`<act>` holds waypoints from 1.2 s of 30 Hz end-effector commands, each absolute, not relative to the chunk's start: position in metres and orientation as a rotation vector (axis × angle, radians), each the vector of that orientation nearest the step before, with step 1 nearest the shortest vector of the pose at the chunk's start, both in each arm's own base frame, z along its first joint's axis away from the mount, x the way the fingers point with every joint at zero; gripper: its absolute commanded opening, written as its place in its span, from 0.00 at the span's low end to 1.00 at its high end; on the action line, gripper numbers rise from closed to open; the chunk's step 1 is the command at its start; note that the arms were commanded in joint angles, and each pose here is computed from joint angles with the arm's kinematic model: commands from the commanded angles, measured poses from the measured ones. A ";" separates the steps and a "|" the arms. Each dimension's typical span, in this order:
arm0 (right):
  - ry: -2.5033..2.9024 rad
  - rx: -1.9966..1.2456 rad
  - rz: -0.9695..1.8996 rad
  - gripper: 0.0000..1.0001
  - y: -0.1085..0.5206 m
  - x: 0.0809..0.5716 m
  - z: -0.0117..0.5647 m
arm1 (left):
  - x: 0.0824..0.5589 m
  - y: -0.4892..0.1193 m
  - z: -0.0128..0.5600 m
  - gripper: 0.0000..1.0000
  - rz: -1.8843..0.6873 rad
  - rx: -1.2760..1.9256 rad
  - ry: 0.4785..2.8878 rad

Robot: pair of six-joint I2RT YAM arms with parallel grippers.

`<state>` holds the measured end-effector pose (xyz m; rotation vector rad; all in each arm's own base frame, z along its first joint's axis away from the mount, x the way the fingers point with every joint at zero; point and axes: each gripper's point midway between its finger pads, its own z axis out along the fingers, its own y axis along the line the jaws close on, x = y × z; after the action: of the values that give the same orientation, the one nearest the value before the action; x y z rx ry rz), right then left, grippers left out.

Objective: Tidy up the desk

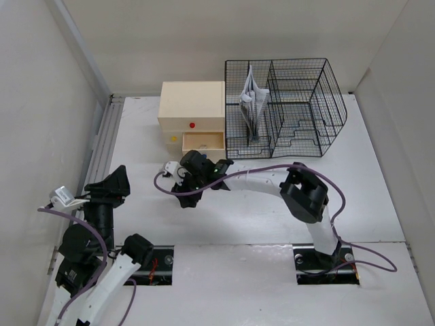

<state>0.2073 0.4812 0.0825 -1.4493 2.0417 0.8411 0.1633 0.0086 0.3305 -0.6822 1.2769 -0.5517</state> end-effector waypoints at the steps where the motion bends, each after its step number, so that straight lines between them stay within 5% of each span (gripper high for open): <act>1: 1.772 -1.708 0.963 0.53 0.498 0.187 0.103 | 0.153 0.018 0.341 0.66 -0.590 -0.705 1.203; 17: 1.733 -1.733 0.714 0.63 0.497 0.223 0.081 | 0.153 0.016 0.342 0.66 -0.596 -0.698 1.206; 36: 1.818 -1.741 0.648 0.63 0.493 0.252 0.045 | 0.155 0.015 0.341 0.66 -0.591 -0.696 1.214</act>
<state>0.2388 0.4913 0.0411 -1.7570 1.8224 0.6602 0.1633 0.0087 0.3305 -0.6835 1.2766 -0.5519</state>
